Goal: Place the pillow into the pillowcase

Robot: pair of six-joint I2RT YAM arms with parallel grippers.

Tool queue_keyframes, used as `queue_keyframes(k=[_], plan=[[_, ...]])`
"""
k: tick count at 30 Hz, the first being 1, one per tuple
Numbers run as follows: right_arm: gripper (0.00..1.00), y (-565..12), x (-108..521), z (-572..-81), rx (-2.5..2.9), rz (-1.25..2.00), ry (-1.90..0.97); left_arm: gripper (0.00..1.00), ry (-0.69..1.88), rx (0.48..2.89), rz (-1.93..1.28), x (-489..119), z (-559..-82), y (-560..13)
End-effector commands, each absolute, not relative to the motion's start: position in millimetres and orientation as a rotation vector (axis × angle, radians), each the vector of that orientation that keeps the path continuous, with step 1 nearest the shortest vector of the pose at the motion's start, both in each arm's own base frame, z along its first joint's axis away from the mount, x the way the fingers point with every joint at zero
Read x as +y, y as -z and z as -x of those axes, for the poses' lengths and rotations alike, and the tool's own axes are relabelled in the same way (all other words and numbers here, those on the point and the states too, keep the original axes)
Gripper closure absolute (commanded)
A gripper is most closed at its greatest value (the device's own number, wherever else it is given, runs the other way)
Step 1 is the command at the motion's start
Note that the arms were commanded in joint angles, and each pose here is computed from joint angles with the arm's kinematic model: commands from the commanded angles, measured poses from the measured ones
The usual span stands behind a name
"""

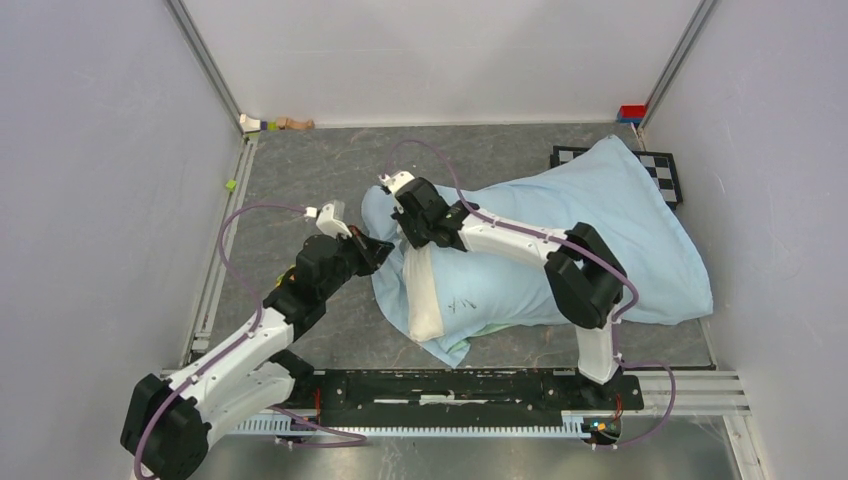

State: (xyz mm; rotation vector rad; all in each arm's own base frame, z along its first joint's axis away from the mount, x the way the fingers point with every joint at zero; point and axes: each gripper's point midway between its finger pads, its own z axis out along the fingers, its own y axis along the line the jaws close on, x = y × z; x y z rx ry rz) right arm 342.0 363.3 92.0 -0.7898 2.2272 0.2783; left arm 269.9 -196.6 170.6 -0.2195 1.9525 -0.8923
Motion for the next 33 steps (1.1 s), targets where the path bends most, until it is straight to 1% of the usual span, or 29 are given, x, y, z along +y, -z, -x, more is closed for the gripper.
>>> queue_keyframes(k=[1,8,12,14,18,22,27,29,31,33], plan=[[1.0,-68.4,325.1,-377.0,2.322,0.72,0.014,0.98,1.001,1.687,0.165,-198.1,-265.5,-252.0],[1.0,-87.3,320.1,-399.3,2.255,0.613,0.046,0.98,0.998,1.709,0.216,-191.5,-260.4,-248.8],[0.99,-101.2,325.8,-393.9,2.216,0.637,-0.028,0.98,0.921,1.766,0.291,-178.6,-262.1,-228.3],[0.92,-113.2,333.2,-382.2,2.174,0.656,-0.132,0.98,0.881,1.781,0.335,-172.0,-265.1,-222.7],[0.74,-167.1,351.7,-350.9,2.007,0.688,-0.335,0.98,0.835,1.829,0.361,-170.9,-271.2,-213.8],[0.64,-207.9,364.5,-334.4,1.911,0.699,-0.46,0.98,0.824,1.843,0.365,-173.2,-275.8,-211.8],[0.52,-227.3,372.6,-330.1,1.875,0.695,-0.484,0.98,0.808,1.837,0.369,-171.4,-278.5,-215.2],[0.52,-221.6,374.4,-332.7,1.89,0.698,-0.467,0.98,0.808,1.834,0.368,-171.3,-278.8,-217.4],[0.6,-210.9,377.8,-333.1,1.913,0.718,-0.463,0.98,0.807,1.828,0.366,-171.4,-279.6,-220.6],[0.61,-196.3,379.2,-332.9,1.937,0.728,-0.451,0.98,0.804,1.824,0.358,-172.4,-281.5,-224.5]])
